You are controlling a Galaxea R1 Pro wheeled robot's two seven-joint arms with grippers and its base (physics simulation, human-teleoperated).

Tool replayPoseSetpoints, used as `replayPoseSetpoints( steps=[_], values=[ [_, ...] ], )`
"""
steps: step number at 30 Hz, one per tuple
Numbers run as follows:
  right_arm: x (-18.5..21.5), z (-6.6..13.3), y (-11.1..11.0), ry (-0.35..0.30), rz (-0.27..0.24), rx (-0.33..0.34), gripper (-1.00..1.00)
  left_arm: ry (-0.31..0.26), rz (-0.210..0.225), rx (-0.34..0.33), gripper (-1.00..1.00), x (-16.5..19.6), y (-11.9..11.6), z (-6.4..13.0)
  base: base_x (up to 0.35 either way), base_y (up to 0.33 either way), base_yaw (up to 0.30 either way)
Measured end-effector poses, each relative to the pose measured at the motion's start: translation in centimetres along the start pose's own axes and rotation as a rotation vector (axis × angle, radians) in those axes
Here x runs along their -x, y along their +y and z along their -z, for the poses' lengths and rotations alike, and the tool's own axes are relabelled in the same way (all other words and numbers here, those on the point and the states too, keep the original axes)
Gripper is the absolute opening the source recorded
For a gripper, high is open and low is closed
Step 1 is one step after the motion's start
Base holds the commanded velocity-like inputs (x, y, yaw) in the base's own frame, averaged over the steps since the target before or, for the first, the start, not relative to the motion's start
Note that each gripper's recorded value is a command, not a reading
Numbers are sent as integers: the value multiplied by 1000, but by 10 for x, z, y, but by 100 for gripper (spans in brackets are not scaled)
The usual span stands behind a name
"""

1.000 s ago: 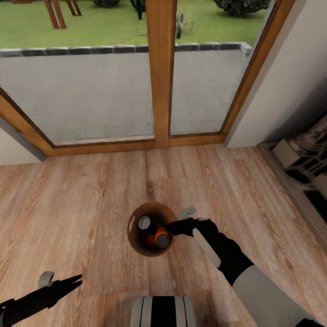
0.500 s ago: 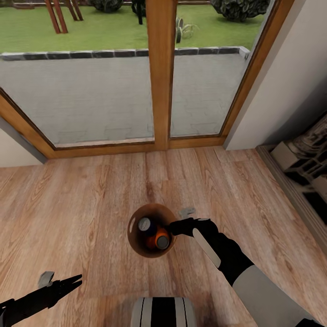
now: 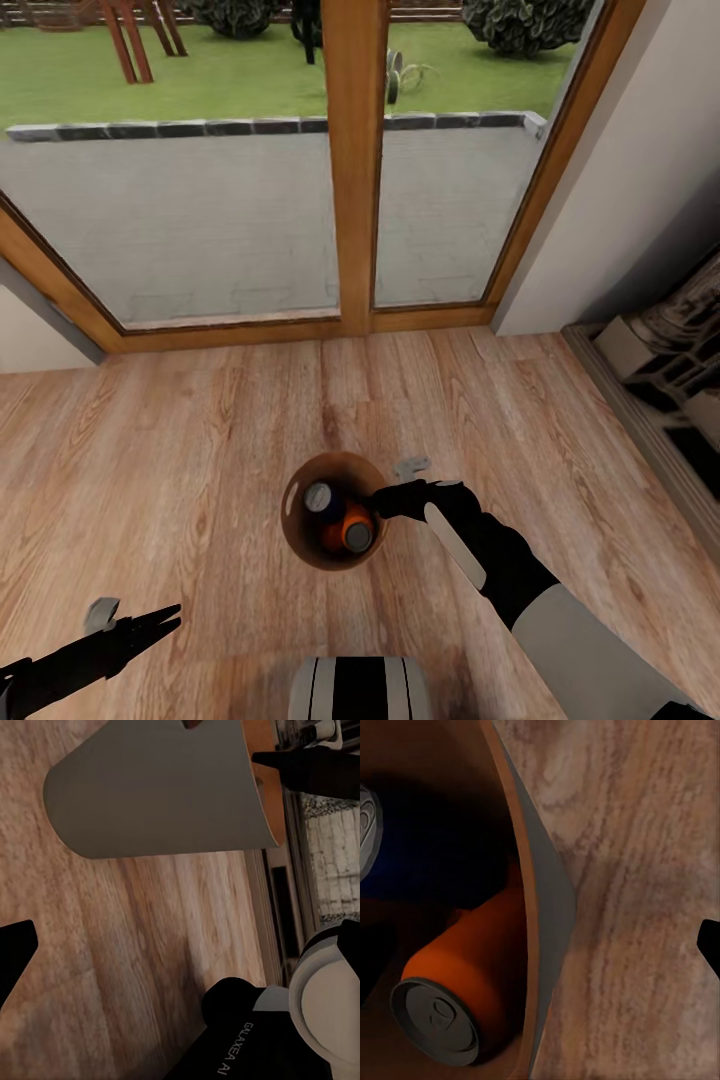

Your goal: Put the three can of soda from the living room inside the tash can in the kitchen.

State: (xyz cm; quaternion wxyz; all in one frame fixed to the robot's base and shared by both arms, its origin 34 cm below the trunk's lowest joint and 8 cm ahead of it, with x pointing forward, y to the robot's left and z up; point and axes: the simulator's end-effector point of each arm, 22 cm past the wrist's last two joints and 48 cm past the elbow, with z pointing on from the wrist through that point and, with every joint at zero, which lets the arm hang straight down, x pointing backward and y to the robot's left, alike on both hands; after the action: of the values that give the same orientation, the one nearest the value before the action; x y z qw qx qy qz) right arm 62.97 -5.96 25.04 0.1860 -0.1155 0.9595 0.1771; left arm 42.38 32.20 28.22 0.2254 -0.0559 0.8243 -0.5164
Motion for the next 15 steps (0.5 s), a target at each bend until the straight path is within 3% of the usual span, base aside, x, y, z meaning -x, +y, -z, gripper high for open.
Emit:
replayPoseSetpoints(
  steps=[15],
  values=[
    [10, 9, 2, -19, 8, -3, 100, -8, -17, -7, 100, 6, -6, 1, 0, 0, 0]
  ],
)
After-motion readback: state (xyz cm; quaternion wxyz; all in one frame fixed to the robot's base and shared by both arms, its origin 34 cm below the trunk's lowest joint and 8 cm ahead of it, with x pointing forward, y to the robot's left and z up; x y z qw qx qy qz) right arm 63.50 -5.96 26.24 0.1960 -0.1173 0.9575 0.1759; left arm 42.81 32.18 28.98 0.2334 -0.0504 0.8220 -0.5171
